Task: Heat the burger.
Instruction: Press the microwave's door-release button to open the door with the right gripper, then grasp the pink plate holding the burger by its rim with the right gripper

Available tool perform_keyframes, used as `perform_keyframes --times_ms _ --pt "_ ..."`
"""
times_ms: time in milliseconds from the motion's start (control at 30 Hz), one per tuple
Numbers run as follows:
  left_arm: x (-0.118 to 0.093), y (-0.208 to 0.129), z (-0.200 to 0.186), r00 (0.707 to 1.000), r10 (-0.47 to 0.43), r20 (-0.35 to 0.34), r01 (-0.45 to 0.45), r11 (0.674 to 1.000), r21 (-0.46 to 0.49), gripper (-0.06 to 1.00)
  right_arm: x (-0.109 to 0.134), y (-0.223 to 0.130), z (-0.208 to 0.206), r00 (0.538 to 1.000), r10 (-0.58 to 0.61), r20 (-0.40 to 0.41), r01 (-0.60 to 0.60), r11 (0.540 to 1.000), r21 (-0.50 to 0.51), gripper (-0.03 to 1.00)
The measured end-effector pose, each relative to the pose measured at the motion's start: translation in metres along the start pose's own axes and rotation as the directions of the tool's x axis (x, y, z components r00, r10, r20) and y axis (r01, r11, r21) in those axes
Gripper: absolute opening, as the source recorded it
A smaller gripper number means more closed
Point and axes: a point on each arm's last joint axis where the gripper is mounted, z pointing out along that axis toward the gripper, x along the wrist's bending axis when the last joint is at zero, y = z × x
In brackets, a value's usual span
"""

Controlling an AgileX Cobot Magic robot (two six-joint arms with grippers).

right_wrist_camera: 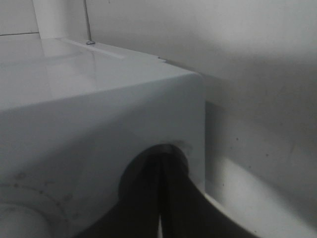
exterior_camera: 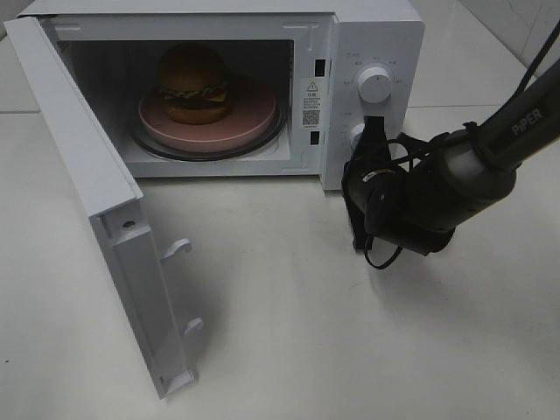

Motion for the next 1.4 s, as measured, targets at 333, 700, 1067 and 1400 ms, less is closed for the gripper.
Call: perform_keyframes --times_ms 333,700,1067,1400 --pt "0.000 0.000 0.000 1.000 0.000 0.000 0.000 1.000 0.000 0.97 0.003 0.004 -0.011 1.000 -0.010 -0.002 0.010 1.000 0.012 0.00" --pt "0.000 0.000 0.000 1.000 0.000 0.000 0.000 1.000 0.000 0.97 0.014 0.005 -0.038 0.997 -0.039 0.061 0.033 0.995 0.094 0.00" --pt "0.000 0.000 0.000 1.000 0.000 0.000 0.000 1.000 0.000 0.97 0.019 0.004 -0.066 0.967 -0.221 0.130 0.187 0.954 0.235 0.00" --pt "0.000 0.000 0.000 1.000 0.000 0.000 0.000 1.000 0.000 0.97 0.033 -0.004 -0.093 0.866 -0.492 0.088 0.417 0.808 0.416 0.01"
